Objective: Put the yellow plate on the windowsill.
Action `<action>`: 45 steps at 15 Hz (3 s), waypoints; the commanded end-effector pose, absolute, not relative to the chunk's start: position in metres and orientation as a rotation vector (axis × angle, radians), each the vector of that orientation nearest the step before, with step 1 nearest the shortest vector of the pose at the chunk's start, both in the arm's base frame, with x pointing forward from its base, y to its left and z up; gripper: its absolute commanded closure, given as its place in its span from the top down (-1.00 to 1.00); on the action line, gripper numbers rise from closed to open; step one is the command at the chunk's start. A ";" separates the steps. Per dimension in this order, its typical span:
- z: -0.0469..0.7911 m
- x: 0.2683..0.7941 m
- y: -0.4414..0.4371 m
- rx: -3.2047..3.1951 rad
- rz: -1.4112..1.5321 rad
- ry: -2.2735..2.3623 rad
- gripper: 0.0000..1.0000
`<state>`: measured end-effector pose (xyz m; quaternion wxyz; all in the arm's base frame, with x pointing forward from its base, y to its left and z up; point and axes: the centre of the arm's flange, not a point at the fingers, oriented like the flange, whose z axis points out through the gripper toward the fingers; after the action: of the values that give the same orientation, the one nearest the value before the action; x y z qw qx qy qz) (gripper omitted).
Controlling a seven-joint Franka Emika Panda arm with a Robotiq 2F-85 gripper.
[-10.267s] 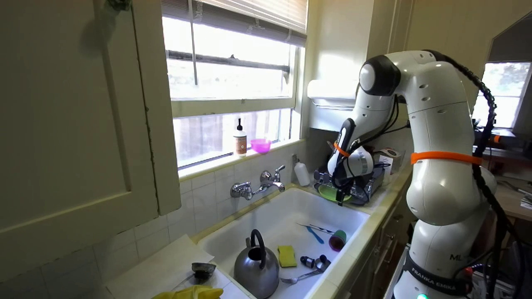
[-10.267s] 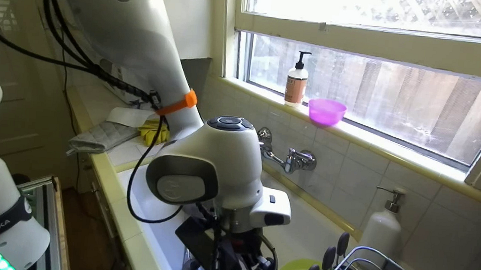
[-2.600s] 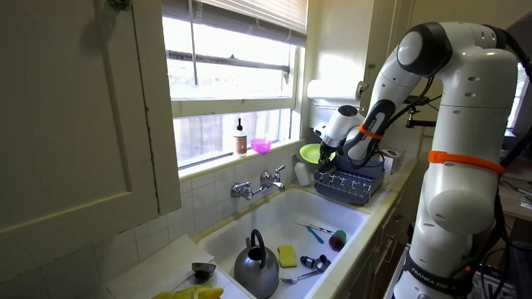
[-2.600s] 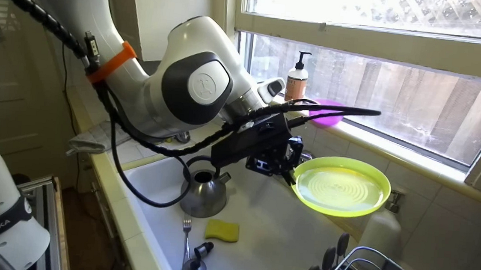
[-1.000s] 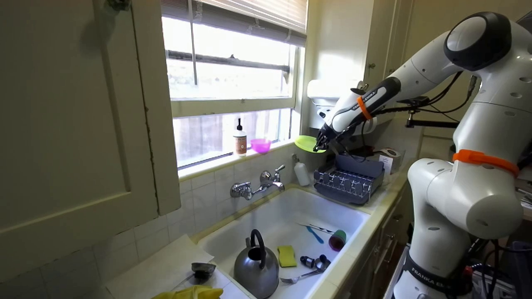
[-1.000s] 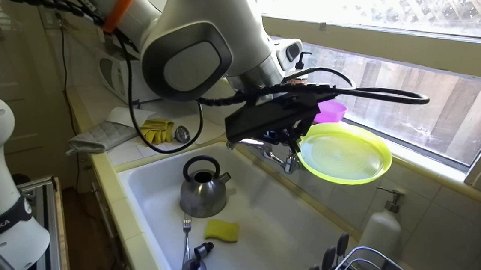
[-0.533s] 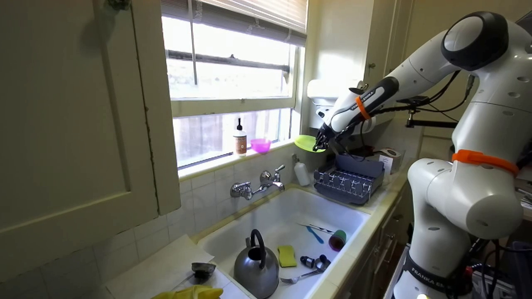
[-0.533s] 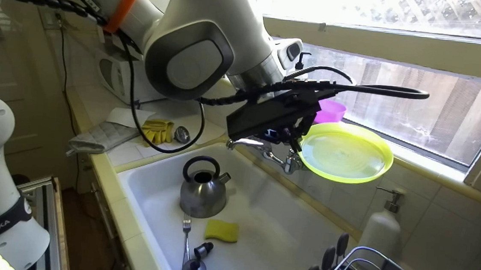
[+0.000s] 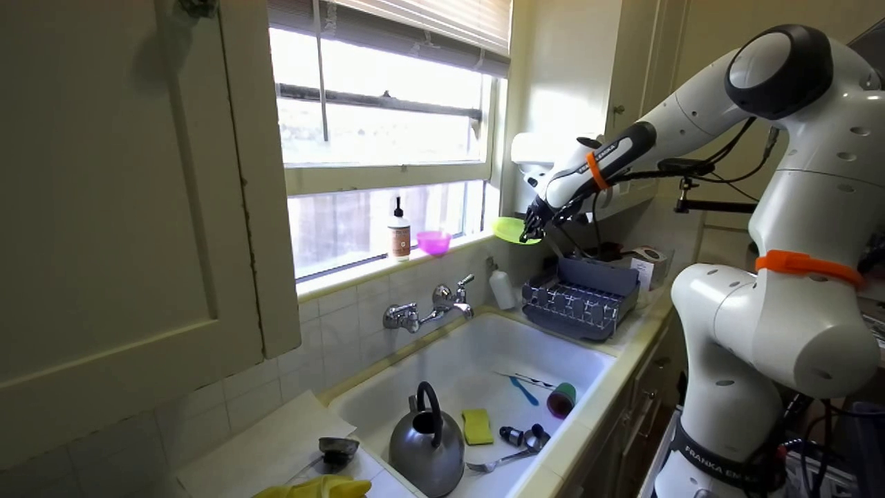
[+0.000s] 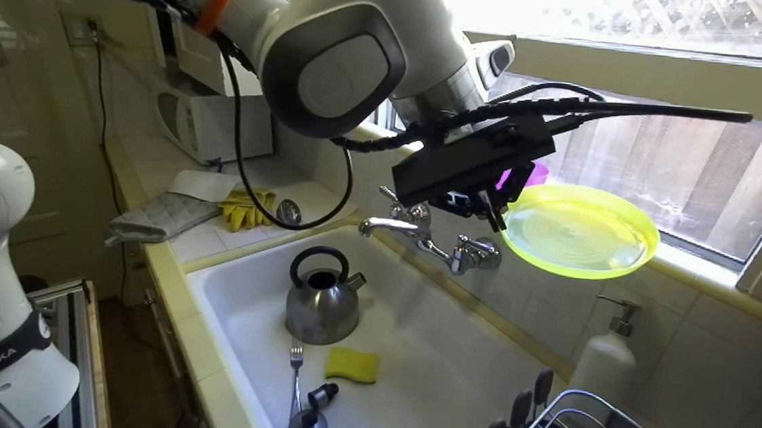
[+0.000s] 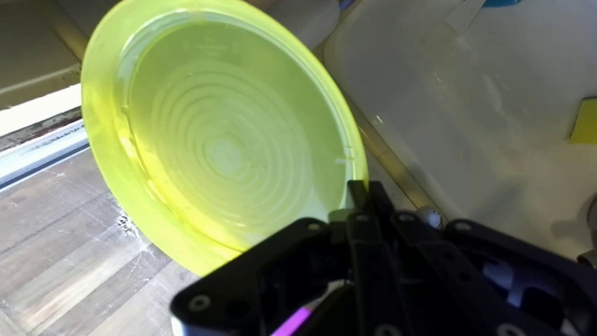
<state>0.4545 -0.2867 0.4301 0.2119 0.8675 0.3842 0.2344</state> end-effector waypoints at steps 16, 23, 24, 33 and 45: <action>0.426 0.540 -0.334 2.358 0.635 1.444 -0.98; 0.417 0.574 -0.331 2.309 0.564 1.561 -0.98; 0.417 0.579 -0.331 2.302 0.557 1.567 -0.98; 0.420 0.560 -0.315 2.309 0.573 1.536 -0.98; 0.417 0.600 -0.329 2.311 0.497 1.617 -0.98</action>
<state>0.5756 -0.3168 0.4194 0.1464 0.8025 0.5507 0.1770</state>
